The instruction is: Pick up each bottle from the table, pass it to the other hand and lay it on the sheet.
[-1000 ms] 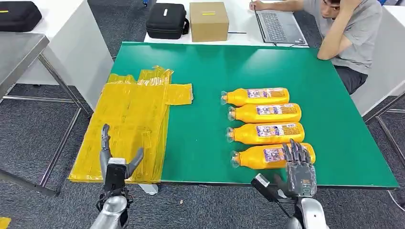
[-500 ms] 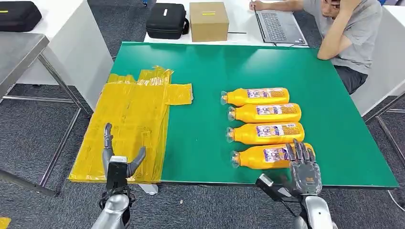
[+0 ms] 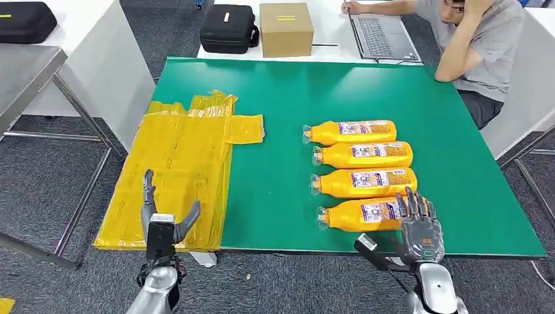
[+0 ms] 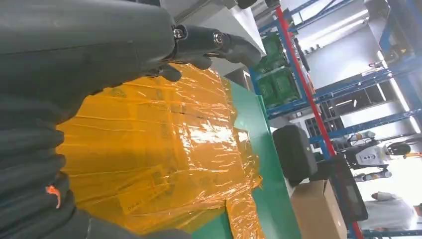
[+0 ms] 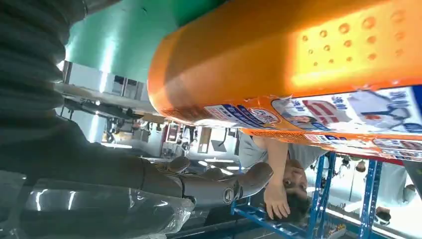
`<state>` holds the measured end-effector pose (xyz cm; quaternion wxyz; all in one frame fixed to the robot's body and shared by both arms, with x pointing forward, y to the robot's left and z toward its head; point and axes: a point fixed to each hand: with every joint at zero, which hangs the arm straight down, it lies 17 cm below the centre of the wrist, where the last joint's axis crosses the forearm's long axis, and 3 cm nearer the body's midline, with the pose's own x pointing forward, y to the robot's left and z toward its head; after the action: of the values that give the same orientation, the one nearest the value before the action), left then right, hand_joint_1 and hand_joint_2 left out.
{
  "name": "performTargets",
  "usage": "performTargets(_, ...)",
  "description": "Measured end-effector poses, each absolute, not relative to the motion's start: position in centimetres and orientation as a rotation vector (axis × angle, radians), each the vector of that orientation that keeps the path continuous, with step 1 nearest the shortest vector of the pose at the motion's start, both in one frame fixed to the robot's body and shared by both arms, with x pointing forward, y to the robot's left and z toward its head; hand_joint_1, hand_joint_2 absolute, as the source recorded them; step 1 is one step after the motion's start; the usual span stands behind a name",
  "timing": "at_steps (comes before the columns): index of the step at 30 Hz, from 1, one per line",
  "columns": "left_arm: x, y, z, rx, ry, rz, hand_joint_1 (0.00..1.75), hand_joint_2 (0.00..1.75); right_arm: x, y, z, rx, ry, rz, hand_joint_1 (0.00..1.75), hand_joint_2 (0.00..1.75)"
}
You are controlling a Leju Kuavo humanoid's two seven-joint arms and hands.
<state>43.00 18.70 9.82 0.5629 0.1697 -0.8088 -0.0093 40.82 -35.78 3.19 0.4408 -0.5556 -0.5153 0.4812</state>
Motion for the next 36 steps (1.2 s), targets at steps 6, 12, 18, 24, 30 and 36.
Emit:
performTargets(6,43.0,18.7,9.8,0.4,-1.902,-0.012,0.0,1.75,41.4,-36.8,3.2,-1.376,-1.292,1.172,0.0,1.75)
performTargets(12,43.1,18.8,9.9,0.403,-1.903,-0.01,0.0,1.75,42.1,-37.0,2.9,-1.352,-1.309,1.151,0.0,1.75)
performTargets(18,43.2,18.7,10.2,0.41,-1.91,-0.011,0.0,1.75,42.8,-37.0,2.7,-1.332,-1.329,1.133,0.0,1.75)
performTargets(24,43.3,18.6,10.3,0.409,-1.913,-0.01,0.0,1.75,43.0,-37.3,2.5,-1.328,-1.323,1.126,0.0,1.75)
performTargets(30,43.3,18.6,10.5,0.415,-1.915,-0.006,0.0,1.75,43.1,-37.2,2.3,-1.296,-1.342,1.106,0.0,1.75)
performTargets(36,43.5,18.4,10.9,0.407,-1.921,0.003,0.0,1.75,43.0,-37.3,0.7,-1.208,-1.343,1.116,1.73,1.75)
